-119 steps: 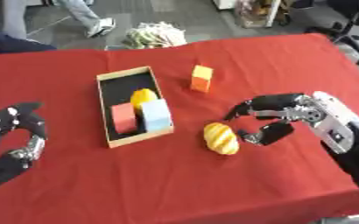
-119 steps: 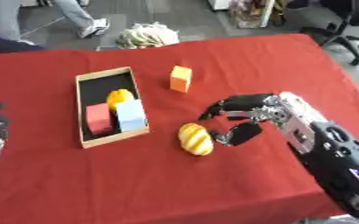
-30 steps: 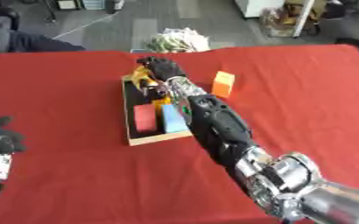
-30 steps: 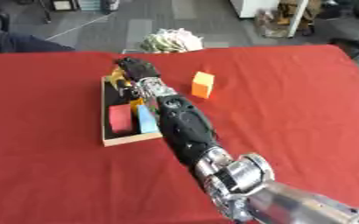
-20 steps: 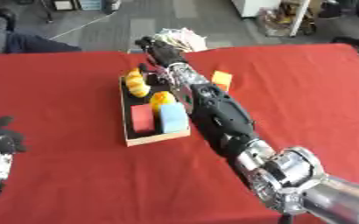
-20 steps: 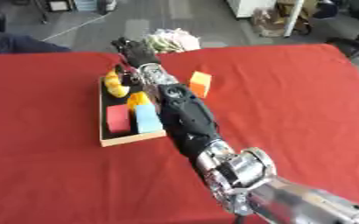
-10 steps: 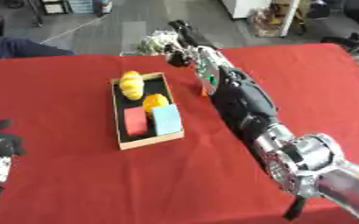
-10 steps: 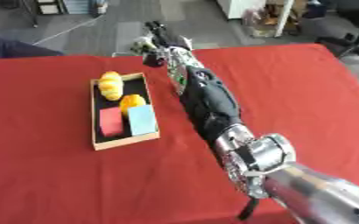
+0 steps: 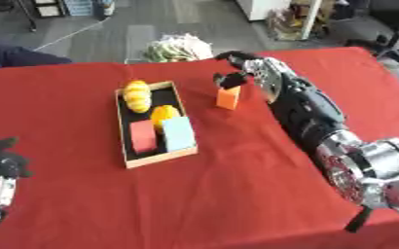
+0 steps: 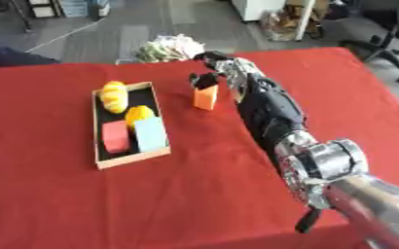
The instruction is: Pick up objects on the table and place them in the box.
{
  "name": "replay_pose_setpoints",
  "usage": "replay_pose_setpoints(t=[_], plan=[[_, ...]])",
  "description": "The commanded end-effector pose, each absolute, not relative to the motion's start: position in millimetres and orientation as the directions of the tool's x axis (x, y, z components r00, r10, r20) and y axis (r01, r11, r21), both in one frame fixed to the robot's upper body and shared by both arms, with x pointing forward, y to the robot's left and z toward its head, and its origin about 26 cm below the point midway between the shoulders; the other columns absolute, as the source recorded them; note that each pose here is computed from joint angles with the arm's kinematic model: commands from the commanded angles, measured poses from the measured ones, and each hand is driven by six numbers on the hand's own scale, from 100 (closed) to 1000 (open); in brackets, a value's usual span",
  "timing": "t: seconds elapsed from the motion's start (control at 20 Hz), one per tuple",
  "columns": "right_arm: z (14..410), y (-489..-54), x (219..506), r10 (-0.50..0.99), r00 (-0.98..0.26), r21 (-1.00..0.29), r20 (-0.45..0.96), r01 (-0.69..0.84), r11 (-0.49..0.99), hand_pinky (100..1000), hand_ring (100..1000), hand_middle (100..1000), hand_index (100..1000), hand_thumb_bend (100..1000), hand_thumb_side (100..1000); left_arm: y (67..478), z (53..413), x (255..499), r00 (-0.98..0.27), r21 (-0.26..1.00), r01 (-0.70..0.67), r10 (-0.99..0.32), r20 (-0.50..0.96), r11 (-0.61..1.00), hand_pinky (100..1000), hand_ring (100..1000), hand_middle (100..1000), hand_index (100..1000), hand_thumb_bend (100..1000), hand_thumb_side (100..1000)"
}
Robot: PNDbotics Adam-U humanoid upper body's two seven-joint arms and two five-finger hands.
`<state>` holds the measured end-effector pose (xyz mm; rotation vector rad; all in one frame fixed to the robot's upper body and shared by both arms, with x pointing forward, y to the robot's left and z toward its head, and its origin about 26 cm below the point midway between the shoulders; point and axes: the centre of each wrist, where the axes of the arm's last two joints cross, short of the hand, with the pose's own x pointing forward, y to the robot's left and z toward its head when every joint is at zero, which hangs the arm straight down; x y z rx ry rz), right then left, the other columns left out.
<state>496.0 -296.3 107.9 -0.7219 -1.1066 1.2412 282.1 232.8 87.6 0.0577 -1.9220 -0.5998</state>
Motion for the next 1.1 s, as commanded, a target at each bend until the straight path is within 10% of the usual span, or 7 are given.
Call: replay_pose_setpoints(t=[0.05,1.1], plan=[[116.0,-309.3,496.5,0.977,-0.04,-0.906,0.209,-0.384,0.178,962,1000,1000,1000,100,504,238.9,92.7,282.3,-0.441,0.455,0.21,-0.332,0.834,0.865,757,559,565,846,100,597],[103.4,-312.9,490.8,0.922,-0.123,-0.814,0.366,-0.523,0.254,903,982,969,1000,100,941,240.6,87.0,280.3,-0.424,0.449,0.21,-0.333,0.842,0.868,759,560,565,846,100,601]])
